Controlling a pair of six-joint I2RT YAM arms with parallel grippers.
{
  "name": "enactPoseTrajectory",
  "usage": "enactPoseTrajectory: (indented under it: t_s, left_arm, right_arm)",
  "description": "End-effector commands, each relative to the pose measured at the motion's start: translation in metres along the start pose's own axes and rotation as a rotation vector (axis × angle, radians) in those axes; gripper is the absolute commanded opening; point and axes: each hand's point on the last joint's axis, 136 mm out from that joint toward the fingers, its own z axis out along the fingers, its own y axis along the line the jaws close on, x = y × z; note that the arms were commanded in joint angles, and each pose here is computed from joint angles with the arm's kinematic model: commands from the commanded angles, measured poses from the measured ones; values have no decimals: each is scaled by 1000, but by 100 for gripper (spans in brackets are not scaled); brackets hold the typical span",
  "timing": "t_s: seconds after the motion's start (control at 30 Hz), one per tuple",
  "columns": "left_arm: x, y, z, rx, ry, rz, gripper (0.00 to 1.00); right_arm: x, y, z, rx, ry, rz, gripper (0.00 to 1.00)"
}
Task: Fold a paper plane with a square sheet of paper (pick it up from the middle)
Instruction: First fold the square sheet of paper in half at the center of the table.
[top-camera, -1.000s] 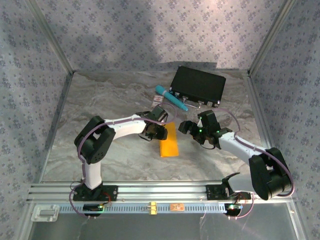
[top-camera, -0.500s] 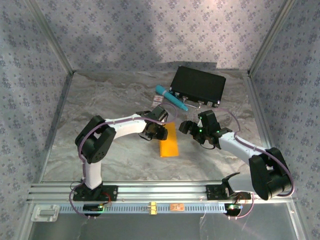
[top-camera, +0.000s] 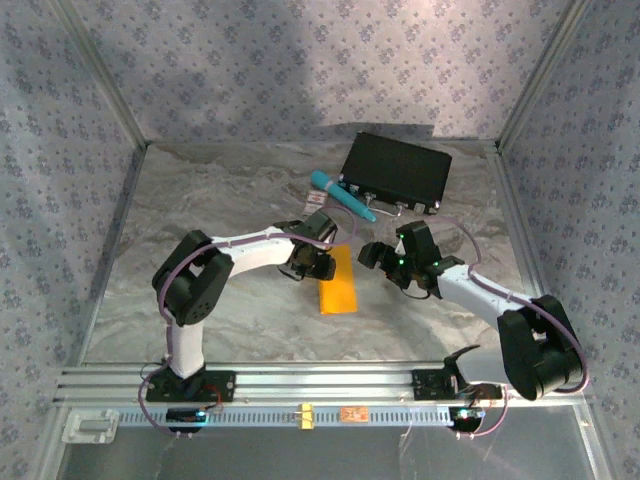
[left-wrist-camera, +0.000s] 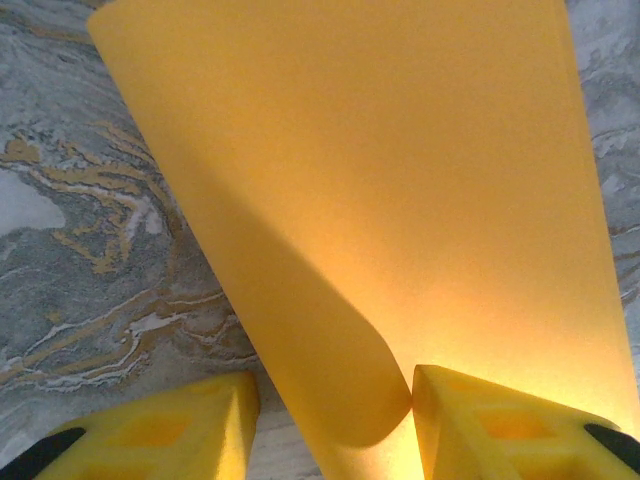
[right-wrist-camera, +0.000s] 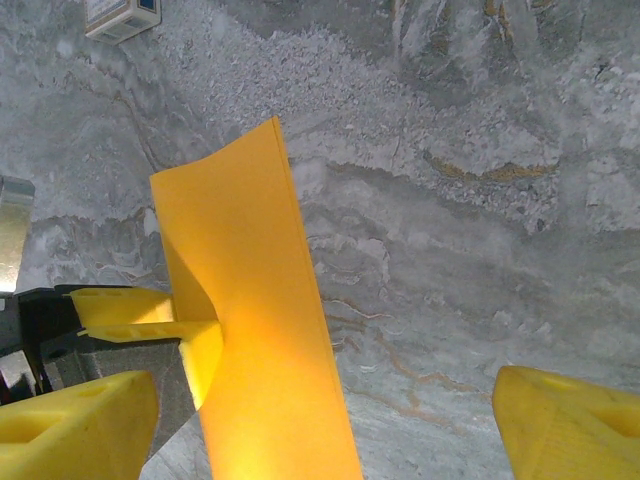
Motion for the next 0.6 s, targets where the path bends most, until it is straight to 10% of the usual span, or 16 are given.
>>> enactPoseTrajectory:
  t_s: [0.0,0.57]
  left_arm:
    - [1,9,14,-30,14,-1,47]
    - [2,13,16,-53,15,-7,48]
  right_arm:
    - [2,-2,-1,8,-3,-11,89]
    - [3,-1,-2,5,-2,-11,89]
